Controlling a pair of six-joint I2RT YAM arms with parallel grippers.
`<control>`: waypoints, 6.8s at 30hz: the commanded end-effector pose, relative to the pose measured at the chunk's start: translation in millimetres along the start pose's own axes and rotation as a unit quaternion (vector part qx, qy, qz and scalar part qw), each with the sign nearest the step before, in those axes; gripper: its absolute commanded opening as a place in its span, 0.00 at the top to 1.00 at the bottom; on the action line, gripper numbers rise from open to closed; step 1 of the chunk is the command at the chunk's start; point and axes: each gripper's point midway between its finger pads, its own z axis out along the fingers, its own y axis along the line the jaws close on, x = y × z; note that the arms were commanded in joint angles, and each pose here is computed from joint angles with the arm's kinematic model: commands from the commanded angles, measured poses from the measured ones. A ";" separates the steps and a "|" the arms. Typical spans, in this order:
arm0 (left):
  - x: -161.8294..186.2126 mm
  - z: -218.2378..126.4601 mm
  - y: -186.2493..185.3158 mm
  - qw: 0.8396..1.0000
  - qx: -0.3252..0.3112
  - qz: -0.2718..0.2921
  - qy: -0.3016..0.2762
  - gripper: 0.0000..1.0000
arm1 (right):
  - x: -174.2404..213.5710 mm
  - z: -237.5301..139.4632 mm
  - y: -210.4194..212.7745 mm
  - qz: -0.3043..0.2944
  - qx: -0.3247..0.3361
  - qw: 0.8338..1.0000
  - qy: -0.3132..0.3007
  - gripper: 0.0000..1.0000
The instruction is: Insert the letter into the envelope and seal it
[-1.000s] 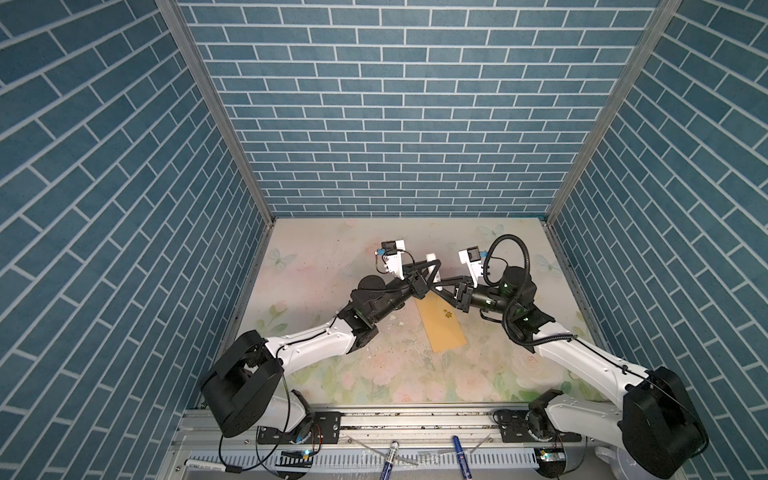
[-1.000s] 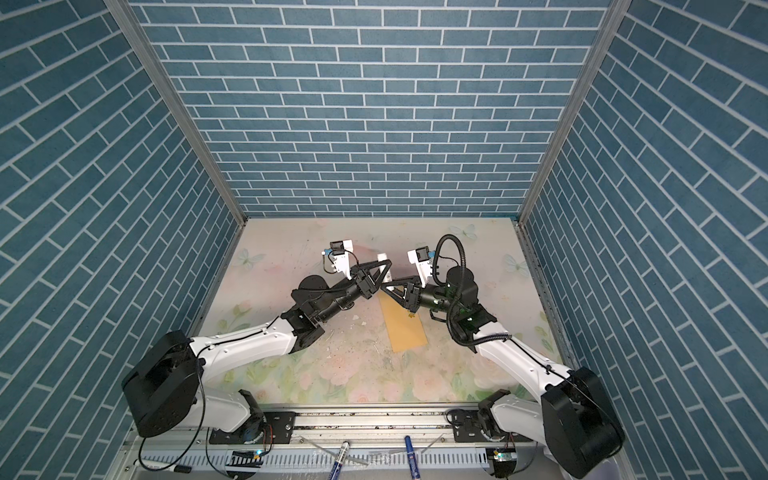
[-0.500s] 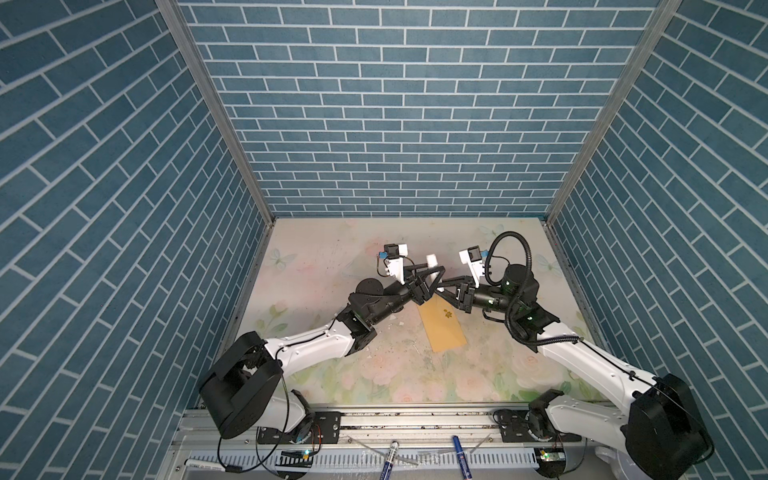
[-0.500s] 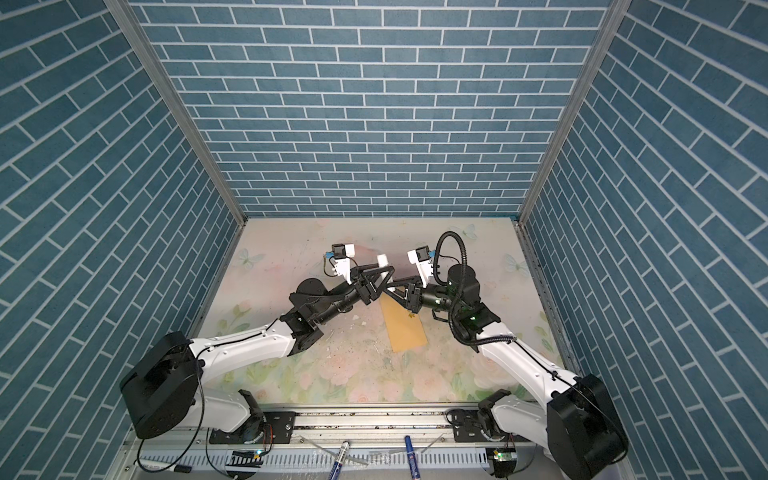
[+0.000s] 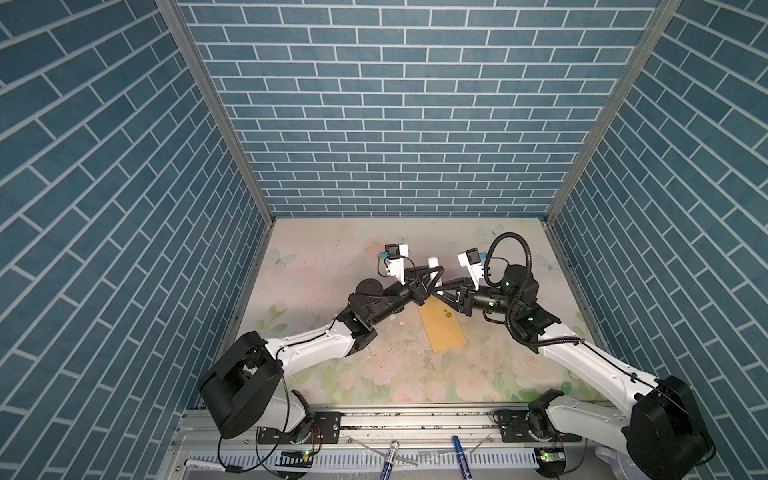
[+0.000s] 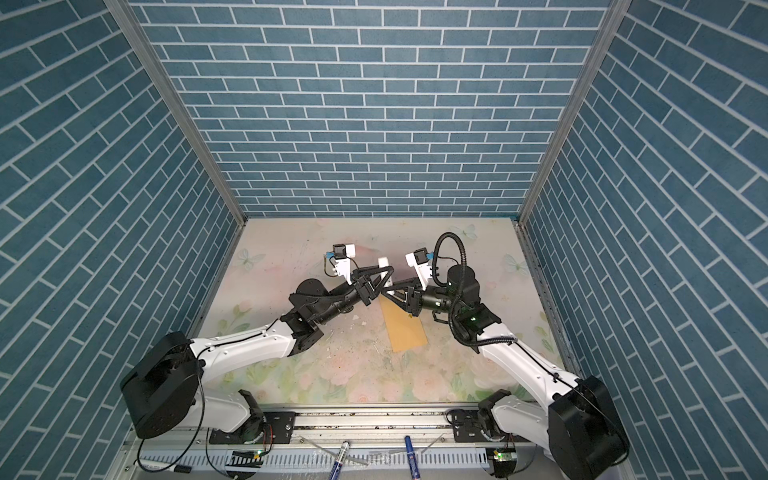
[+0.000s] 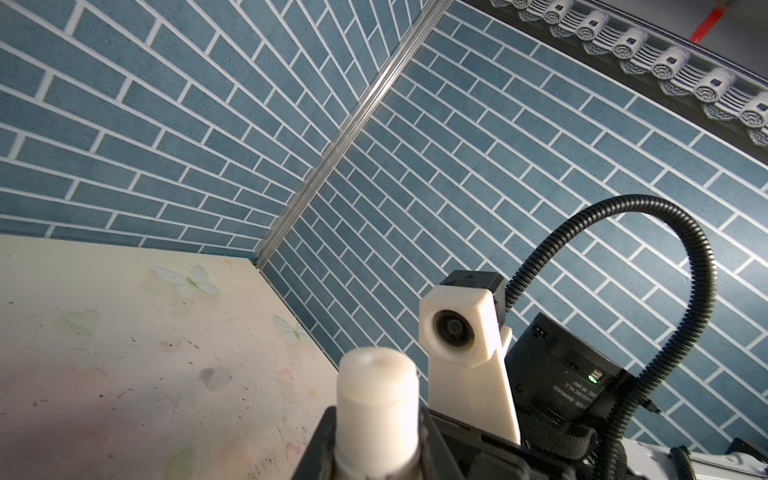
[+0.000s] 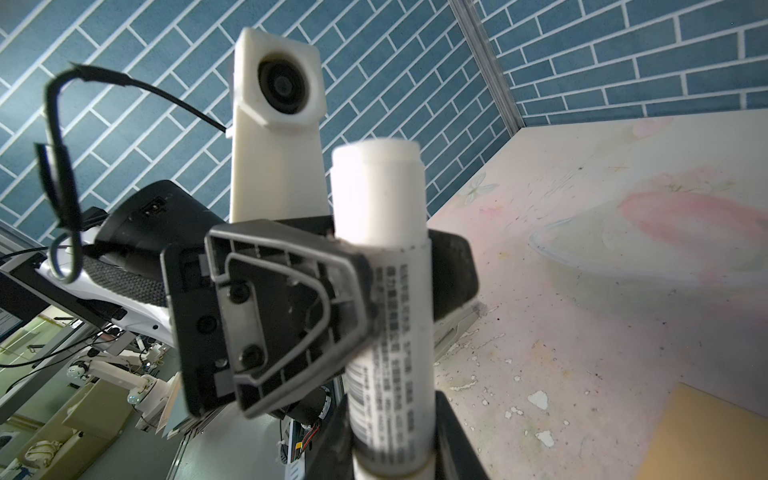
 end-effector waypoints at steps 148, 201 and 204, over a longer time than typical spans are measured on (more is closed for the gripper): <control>15.1 17.4 27.0 0.998 -0.051 -0.021 0.041 1.00 | -59.7 -33.4 -68.5 -0.394 0.638 0.662 0.017 1.00; -5.6 -9.6 -31.6 0.993 0.091 0.071 0.022 0.26 | -24.0 -20.3 15.9 -0.122 0.102 0.985 -0.069 1.00; -8.8 -10.7 -30.4 0.993 0.091 0.069 0.017 0.28 | -22.2 -19.0 20.6 -0.116 0.082 0.988 -0.063 1.00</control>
